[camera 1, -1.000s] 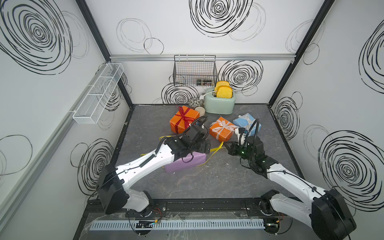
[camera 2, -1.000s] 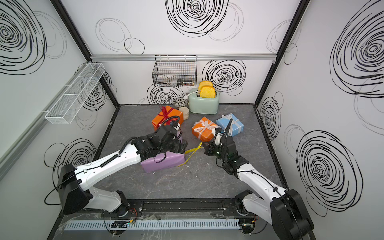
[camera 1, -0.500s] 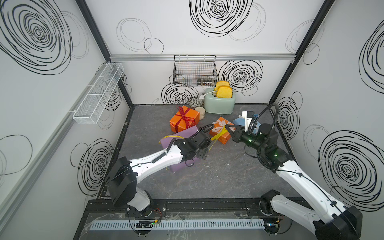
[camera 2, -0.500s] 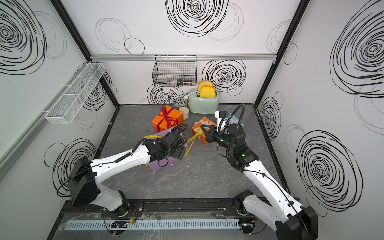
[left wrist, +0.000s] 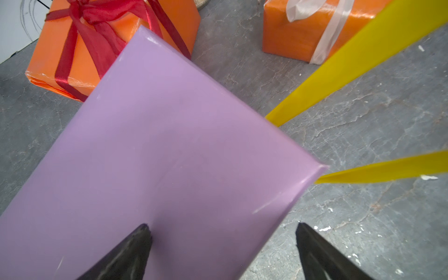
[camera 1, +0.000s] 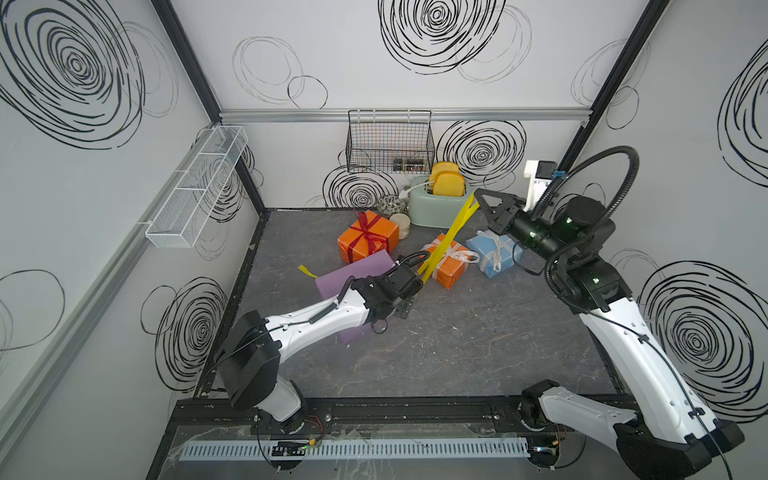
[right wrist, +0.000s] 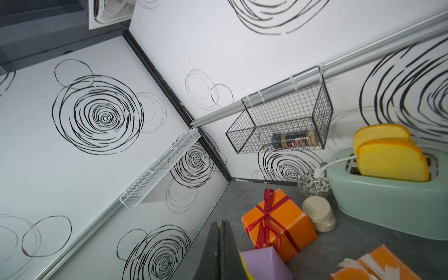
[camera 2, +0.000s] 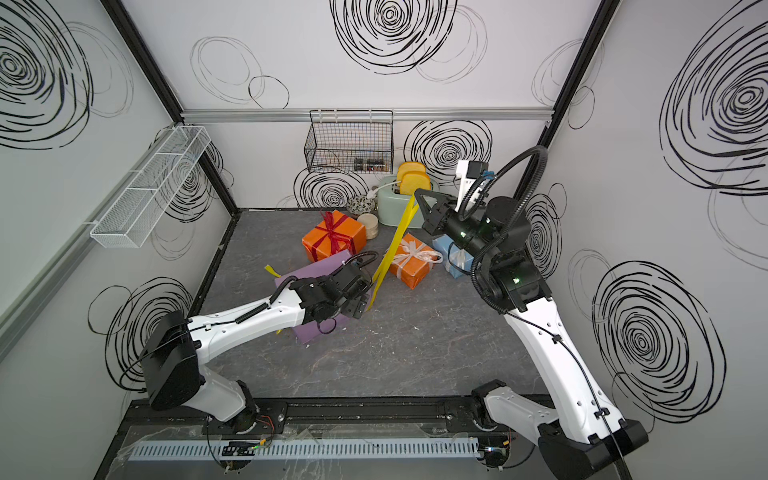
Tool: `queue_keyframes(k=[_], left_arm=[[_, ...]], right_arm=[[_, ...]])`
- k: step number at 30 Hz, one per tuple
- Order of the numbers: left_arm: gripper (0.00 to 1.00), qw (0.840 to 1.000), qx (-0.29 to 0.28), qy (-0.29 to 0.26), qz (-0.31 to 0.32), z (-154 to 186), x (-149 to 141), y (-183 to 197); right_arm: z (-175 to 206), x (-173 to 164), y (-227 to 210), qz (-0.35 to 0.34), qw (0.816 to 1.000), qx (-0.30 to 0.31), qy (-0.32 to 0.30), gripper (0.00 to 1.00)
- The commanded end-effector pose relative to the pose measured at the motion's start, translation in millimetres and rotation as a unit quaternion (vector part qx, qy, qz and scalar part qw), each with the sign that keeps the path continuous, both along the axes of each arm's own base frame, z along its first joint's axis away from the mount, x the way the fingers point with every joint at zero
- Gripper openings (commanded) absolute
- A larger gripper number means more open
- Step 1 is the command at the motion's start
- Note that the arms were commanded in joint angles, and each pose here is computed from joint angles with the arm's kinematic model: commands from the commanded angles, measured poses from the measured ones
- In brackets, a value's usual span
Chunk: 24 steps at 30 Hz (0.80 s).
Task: Untie the ribbon bows on the gift boxes
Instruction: Pull the ribbon from the gift box.
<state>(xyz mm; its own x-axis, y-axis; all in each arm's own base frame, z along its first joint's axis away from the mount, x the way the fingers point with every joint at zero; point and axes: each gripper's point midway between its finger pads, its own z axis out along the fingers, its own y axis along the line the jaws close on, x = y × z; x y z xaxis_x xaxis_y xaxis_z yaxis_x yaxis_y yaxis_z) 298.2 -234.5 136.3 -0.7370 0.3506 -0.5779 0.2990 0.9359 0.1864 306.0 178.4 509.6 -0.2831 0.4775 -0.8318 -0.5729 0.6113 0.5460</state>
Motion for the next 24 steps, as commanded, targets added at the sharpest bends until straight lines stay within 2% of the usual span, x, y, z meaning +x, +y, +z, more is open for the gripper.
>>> queue_keyframes(k=[1, 9, 20, 24], left_arm=[[0.96, 0.999, 0.036, 0.011, 0.008, -10, 0, 13], [0.96, 0.999, 0.044, 0.012, 0.015, -13, 3, 19], [0.96, 0.998, 0.050, 0.014, 0.032, -16, 9, 28], [0.96, 0.998, 0.054, 0.009, 0.038, -15, 11, 31]], right_arm=[[34, -8, -15, -0.014, 1.000, 0.005, -0.026, 0.00], [100, -22, -58, -0.052, 0.996, 0.022, -0.076, 0.00], [149, -39, -112, -0.094, 0.989, 0.021, -0.111, 0.00], [163, -48, -117, -0.084, 0.988, 0.039, -0.124, 0.00]])
